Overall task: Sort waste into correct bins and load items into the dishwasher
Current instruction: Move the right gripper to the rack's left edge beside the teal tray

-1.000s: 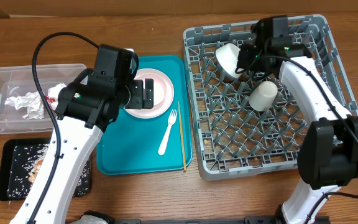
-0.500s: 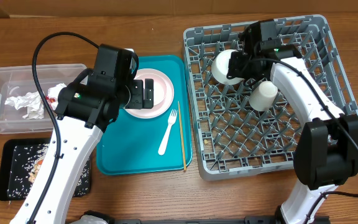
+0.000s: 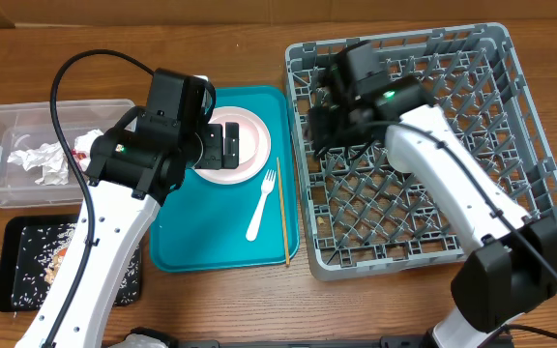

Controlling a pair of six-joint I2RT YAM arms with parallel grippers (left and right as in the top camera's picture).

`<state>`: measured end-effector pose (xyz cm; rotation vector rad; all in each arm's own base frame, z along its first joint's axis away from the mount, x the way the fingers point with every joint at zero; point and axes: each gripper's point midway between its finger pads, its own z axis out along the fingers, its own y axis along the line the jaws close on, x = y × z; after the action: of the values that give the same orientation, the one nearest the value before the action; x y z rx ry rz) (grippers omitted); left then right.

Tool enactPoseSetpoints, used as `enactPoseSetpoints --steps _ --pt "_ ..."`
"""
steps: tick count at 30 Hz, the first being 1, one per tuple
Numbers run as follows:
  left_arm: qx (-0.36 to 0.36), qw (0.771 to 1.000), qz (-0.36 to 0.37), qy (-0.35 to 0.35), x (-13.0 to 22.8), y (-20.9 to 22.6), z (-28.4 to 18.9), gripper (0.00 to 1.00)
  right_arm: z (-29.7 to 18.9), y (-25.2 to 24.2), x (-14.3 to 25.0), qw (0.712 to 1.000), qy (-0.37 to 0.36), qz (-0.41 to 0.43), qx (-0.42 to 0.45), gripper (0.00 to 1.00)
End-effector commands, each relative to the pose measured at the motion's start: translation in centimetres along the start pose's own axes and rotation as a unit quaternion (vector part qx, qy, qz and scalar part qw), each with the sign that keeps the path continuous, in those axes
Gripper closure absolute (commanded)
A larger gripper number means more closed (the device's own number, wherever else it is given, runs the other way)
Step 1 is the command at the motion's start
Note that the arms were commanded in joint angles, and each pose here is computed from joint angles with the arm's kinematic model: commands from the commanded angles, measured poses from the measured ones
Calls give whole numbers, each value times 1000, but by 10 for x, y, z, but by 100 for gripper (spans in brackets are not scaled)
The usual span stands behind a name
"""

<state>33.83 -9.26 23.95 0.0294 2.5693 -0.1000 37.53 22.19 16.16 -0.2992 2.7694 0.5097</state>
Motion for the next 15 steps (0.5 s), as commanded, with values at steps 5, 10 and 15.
enactPoseSetpoints --steps 5,10,15 --pt "-2 1000 -5 -24 -10 3 -13 0 -1 8 -2 996 -33 -39 74 47" --pt "-2 1000 -5 -24 -10 3 -13 0 12 3 3 996 -31 -40 79 47" --pt "-2 1000 -5 -24 -10 3 -13 0 27 -1 12 996 -26 -42 79 47"
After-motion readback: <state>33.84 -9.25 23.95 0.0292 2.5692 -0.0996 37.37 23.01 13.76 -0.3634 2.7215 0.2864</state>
